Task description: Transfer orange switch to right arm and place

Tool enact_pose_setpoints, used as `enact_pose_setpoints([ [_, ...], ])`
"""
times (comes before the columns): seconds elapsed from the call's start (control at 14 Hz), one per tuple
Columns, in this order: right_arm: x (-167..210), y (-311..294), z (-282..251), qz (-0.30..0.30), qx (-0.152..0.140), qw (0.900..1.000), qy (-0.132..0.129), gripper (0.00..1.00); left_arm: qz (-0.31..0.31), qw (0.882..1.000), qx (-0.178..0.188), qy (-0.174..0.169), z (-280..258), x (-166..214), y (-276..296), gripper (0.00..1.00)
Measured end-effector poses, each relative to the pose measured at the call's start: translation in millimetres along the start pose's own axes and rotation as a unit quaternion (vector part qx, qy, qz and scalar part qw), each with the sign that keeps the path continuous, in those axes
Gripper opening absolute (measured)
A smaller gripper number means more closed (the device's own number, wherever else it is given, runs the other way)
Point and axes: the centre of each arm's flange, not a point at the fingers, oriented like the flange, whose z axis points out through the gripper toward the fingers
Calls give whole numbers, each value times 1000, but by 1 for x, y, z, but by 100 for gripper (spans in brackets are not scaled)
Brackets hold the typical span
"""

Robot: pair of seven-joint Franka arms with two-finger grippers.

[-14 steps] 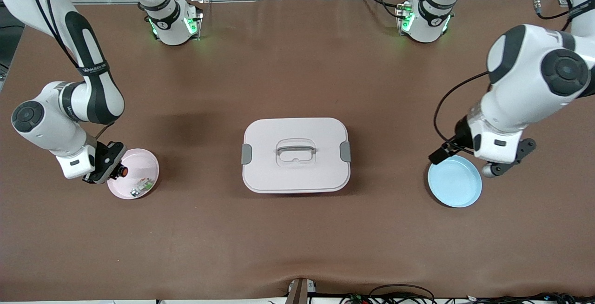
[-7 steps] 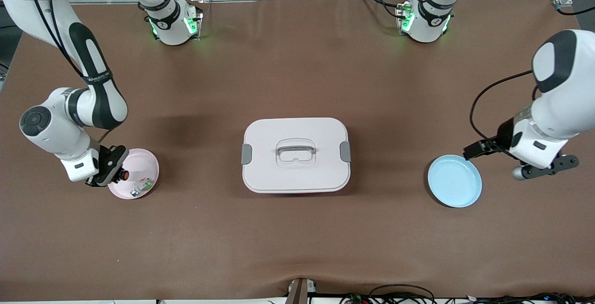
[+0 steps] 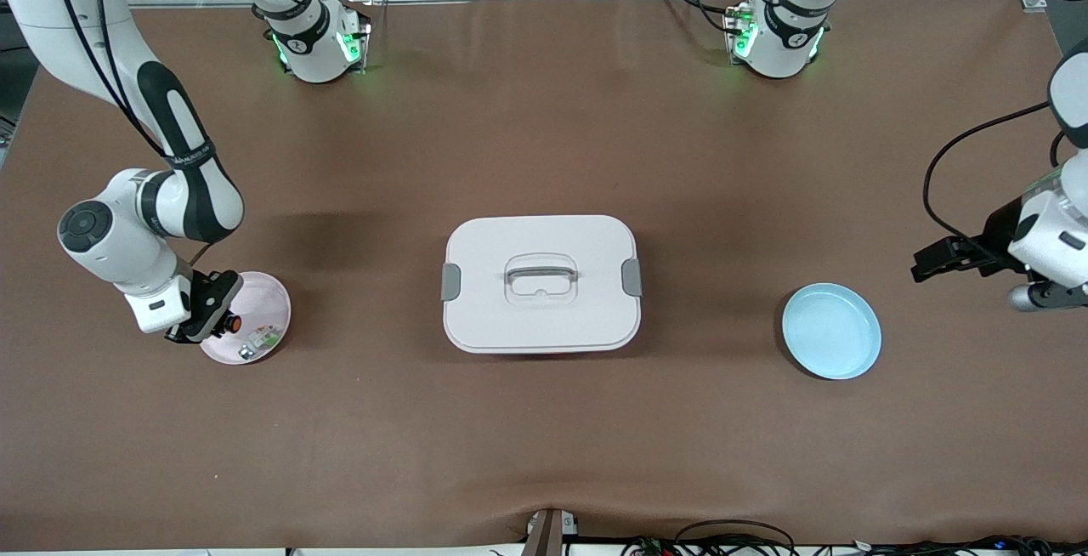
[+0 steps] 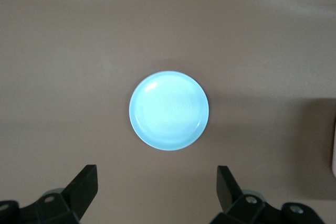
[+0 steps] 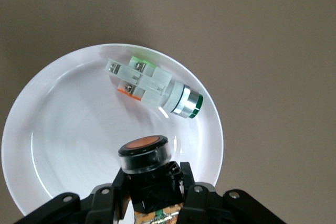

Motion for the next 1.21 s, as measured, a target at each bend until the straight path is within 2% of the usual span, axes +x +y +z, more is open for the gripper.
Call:
enact_pose_setpoints([
  [0.21, -1, -5, 5, 0, -7, 1000, 2, 41, 4, 1000, -17, 17, -13, -19, 6, 100],
  [0.43, -1, -10, 11, -1, -9, 1000, 2, 41, 3, 1000, -10, 28, -22, -38, 18, 100],
  [0.71, 1, -12, 18, -2, -9, 1000, 4, 41, -3, 999, -12, 38, -30, -39, 19, 100],
  [1.21, -11, -14, 32, 13, -1, 1000, 28, 41, -11, 999, -12, 42, -31, -38, 11, 100],
])
